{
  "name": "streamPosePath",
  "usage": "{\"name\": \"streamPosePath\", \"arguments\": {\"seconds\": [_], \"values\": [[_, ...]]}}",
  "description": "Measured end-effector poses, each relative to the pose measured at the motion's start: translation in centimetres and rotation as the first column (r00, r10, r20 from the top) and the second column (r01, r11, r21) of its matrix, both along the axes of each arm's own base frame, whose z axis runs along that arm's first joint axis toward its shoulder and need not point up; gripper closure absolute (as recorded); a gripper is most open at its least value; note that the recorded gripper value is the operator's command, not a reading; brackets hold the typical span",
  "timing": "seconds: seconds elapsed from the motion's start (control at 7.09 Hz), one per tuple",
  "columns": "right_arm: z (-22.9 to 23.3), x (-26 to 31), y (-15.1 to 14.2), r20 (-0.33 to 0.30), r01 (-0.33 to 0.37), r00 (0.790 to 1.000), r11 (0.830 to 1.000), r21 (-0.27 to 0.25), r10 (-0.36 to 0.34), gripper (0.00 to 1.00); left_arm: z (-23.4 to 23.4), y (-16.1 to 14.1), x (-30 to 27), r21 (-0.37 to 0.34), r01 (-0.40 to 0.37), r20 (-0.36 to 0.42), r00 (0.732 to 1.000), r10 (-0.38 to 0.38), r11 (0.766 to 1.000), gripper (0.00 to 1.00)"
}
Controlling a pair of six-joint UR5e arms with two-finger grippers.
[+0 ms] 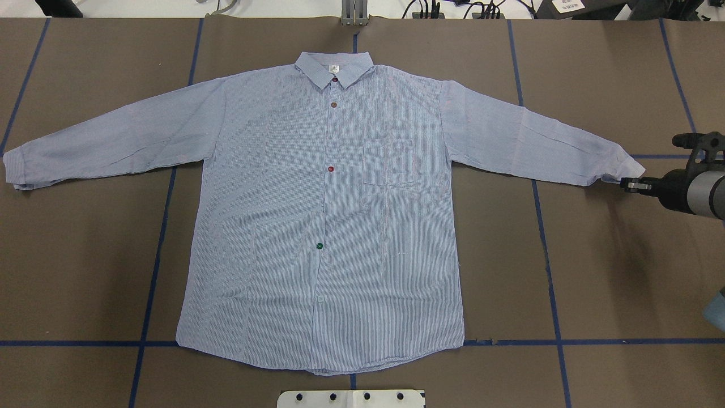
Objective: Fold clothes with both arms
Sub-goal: 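Lower the right gripper to the sleeve cuff nearest it and grasp, then carry the sleeve with the right gripper across the shirt front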
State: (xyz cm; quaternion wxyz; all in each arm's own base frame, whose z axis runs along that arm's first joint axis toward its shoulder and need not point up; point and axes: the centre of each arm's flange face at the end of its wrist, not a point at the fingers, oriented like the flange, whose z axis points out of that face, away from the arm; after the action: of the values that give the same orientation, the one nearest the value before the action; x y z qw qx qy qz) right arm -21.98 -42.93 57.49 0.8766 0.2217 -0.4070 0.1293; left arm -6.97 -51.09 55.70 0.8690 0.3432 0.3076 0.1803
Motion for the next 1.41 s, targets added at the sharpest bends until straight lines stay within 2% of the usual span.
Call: {"name": "streamPosePath", "arguments": {"seconds": [0.28,0.56,0.71,1.13,1.27,1.41], "values": [[-10.2,-1.9,-3.6,-0.004,-0.011,1.0,0.999,-0.031,0.011,1.0,0.2,0.1,0.0,-0.005,0.0,0.0,1.0,0.0,1.0,0.0],[-23.6,-10.0,-8.2,-0.041,-0.014,0.999,0.999,-0.052,0.012,1.0,0.4,0.3,0.0,-0.007,0.0,0.0,1.0,0.0,1.0,0.0],[-30.2,-15.3,-9.3,-0.048,-0.033,0.998,0.997,-0.072,0.029,1.0,0.4,0.3,0.0,-0.007,0.0,0.0,1.0,0.0,1.0,0.0],[-45.8,-31.5,-12.1,-0.057,-0.125,0.991,0.991,-0.037,0.123,1.0,0.4,0.3,0.0,-0.007,0.0,0.0,1.0,0.0,1.0,0.0],[-49.8,-36.1,-13.1,-0.075,-0.158,0.985,0.987,-0.028,0.156,1.0,0.4,0.3,0.0,-0.006,0.0,0.0,1.0,0.0,1.0,0.0],[-52.3,-40.0,-12.9,-0.096,-0.172,0.981,0.985,-0.007,0.171,1.0,0.4,0.4,0.0,-0.007,-0.001,-0.001,1.0,0.001,1.0,0.0]]}}
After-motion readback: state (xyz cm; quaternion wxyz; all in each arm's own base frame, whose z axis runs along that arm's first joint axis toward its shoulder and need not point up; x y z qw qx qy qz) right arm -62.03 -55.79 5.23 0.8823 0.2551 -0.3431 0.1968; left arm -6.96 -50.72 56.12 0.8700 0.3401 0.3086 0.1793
